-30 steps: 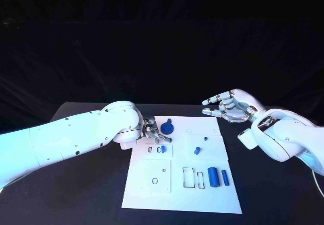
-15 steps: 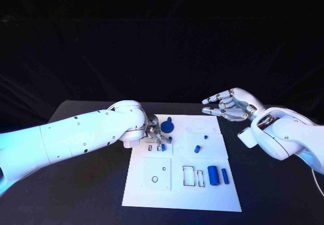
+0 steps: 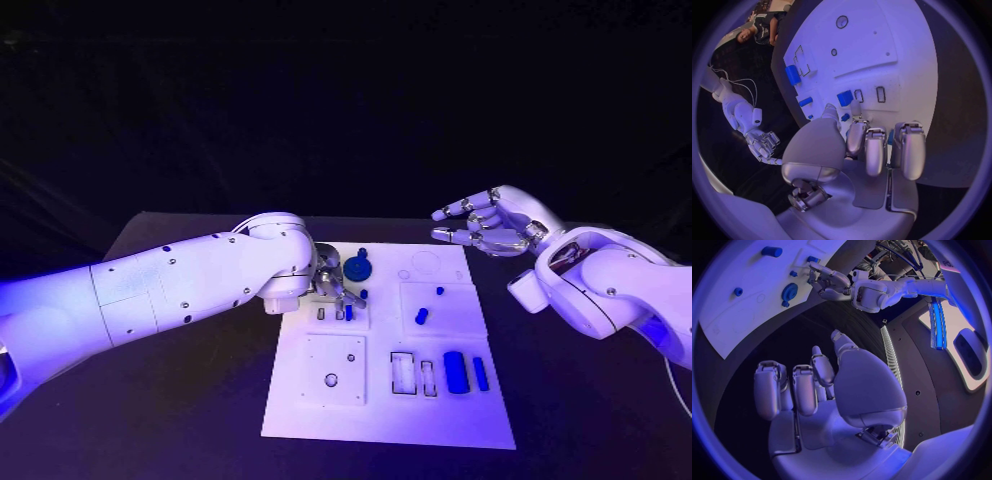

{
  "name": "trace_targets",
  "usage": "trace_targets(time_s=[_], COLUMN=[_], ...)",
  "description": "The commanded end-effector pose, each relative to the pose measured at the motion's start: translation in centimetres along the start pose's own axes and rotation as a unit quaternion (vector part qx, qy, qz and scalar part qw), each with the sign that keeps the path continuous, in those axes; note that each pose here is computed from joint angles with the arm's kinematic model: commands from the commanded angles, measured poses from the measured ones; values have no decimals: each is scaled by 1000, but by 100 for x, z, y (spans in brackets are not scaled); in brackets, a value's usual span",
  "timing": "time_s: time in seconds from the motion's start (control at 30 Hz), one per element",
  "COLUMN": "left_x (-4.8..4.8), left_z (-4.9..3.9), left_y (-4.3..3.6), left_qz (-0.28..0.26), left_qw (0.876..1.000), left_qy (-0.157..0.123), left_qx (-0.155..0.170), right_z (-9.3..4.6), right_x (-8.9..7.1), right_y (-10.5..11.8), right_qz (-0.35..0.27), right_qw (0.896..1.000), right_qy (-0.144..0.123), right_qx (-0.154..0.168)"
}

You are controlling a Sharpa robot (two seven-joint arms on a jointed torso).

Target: Assemble the parts on the task board

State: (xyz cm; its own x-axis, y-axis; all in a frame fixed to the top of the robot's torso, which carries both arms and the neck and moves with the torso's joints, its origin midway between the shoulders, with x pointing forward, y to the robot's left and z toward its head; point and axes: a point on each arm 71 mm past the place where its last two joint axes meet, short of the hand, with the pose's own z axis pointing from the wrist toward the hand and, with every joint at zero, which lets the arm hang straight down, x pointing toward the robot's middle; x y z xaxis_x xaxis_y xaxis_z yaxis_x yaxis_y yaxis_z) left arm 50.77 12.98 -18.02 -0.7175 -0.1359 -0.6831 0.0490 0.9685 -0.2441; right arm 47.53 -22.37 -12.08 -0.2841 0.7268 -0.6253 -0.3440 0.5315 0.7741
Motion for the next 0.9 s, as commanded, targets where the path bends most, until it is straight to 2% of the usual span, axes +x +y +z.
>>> trace_targets(time_s=[0.03, 0.33, 0.9], left_x=[21, 53, 68], left_z=[3, 11, 25], left_y=[28, -8, -21], left_qz=[13, 19, 20], left_qw=[999, 999, 999], left_qy=[13, 22, 28], left_qx=[-32, -29, -29], right_z=[3, 6, 9], right_x=[15, 23, 31], right_y=[3, 2, -2], right_qz=[-4, -4, -4], right_qw=[1000, 1000, 1000], right_qy=[6, 7, 9], right_qx=[-1, -1, 0])
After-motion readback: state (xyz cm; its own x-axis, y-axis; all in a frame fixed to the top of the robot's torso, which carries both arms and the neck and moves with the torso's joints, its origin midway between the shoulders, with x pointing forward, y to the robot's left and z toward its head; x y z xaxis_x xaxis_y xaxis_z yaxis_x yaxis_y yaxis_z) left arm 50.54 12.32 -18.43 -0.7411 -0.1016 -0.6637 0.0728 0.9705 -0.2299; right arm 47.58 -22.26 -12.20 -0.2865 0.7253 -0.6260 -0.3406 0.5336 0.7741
